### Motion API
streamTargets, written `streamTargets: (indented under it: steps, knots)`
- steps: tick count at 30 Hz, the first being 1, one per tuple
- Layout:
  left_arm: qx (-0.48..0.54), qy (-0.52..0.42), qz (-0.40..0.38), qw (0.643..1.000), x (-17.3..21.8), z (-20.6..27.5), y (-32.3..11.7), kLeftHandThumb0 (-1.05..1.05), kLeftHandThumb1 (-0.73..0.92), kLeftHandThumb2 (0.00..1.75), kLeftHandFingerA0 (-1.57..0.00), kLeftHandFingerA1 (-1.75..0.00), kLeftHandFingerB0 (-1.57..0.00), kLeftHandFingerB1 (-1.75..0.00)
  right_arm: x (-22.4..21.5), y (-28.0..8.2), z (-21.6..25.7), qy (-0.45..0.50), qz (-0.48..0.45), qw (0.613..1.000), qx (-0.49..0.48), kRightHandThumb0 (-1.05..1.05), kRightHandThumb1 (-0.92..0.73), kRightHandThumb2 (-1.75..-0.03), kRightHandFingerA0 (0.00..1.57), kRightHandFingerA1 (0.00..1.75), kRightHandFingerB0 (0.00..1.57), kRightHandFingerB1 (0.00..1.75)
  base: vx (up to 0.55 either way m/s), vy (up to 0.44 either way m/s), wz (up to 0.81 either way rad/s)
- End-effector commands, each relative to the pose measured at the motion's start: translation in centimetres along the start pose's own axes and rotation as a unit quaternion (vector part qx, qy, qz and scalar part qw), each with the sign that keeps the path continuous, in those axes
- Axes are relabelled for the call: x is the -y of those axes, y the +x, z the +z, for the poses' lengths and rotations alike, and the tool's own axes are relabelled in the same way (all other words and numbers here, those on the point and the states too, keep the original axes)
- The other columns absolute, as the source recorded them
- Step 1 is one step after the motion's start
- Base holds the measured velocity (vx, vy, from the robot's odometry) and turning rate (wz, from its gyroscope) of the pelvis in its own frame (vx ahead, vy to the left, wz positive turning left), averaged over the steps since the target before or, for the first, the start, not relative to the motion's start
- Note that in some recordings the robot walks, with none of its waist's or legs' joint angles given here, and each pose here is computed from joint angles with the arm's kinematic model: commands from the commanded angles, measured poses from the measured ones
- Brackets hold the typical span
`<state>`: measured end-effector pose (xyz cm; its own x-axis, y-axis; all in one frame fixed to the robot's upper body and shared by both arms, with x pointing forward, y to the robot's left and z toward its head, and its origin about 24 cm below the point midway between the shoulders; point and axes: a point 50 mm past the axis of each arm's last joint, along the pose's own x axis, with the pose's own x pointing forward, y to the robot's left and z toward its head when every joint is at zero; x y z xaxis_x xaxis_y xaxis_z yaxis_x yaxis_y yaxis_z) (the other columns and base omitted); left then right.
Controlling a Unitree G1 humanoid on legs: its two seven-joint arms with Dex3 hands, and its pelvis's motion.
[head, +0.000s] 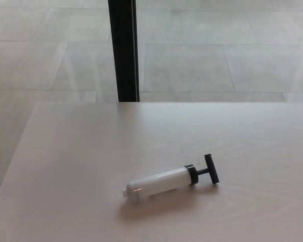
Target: The robot uses its left hand to lift the air pump kept on the middle of the desk and use the right hand to compress the handle
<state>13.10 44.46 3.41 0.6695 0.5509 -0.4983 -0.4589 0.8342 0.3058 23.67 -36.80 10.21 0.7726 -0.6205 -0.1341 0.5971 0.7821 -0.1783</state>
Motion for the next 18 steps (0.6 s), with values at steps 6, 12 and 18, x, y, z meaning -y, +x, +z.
streamTargets:
  steps: [6,12,18]
  knots:
    - [0.044,-0.423,0.233,0.875,-8.2,-11.0,-5.8,-0.8,0.82,0.65,-0.32,-0.46,-0.23,-0.33,13.9,-2.1,-7.9,-0.012,-0.165,0.981,-0.098,-0.82,-0.92,-0.72,0.27,0.59,0.14,0.36,0.0,0.0,0.0]
    - [-0.081,-0.296,0.192,0.932,-6.2,-13.1,-5.6,-0.88,0.7,0.76,-0.34,-0.48,-0.24,-0.37,14.0,-4.1,-11.6,0.063,-0.219,0.966,-0.123,-0.78,-0.76,-1.1,0.24,0.59,0.07,0.41,0.0,0.0,0.0]
    - [-0.134,-0.234,0.159,0.95,-5.6,-14.0,-5.9,-0.75,0.61,1.06,-0.36,-0.6,-0.12,-0.43,13.9,-5.1,-14.0,0.079,-0.218,0.961,-0.149,-0.77,-0.74,-1.11,0.31,0.65,0.04,0.42,0.0,0.0,0.0]
